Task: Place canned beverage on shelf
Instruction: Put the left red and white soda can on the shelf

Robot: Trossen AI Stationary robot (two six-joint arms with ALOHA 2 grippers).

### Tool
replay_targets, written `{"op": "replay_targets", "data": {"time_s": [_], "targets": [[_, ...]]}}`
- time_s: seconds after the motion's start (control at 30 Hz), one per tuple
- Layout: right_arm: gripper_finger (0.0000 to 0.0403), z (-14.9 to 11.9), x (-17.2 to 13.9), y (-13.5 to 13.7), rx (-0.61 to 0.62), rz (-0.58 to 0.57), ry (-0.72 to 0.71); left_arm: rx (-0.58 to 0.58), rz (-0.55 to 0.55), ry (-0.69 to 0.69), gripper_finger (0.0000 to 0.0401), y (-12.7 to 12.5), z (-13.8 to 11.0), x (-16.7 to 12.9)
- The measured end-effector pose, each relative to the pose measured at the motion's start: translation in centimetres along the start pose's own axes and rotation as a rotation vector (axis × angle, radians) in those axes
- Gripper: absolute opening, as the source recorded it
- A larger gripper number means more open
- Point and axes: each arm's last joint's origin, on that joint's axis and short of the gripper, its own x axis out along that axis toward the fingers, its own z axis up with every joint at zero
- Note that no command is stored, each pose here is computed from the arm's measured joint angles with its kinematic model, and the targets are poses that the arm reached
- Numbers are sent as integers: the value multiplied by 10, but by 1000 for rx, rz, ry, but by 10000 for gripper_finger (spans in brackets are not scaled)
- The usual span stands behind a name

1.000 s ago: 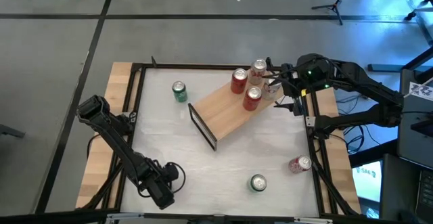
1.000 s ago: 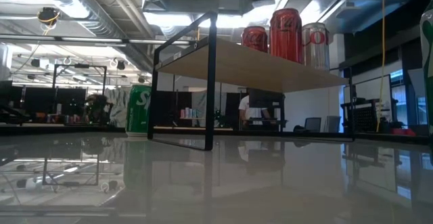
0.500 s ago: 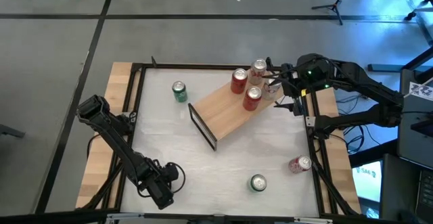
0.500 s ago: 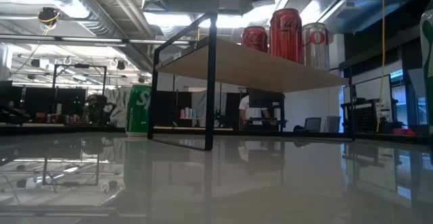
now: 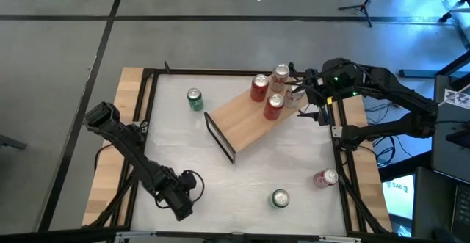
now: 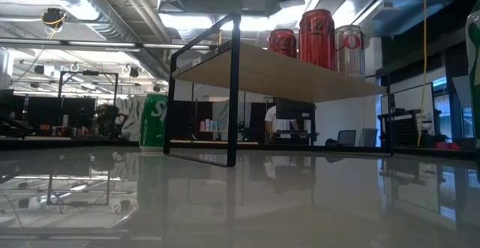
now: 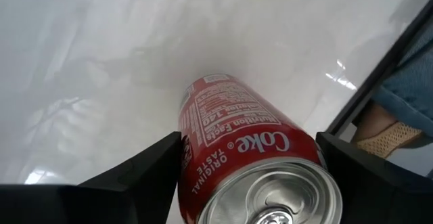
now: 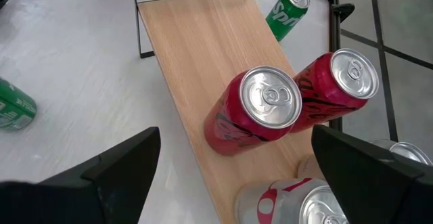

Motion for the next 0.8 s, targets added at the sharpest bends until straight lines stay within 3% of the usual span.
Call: {"op": "replay_targets", "data": {"time_s": [0.37,0.8], "targets": [[379,0,0,0,0,0,0,-83,7,-24,289,8,29,-1],[379,0,0,0,0,0,0,-11,3,-66,289,21,78,-20]]}}
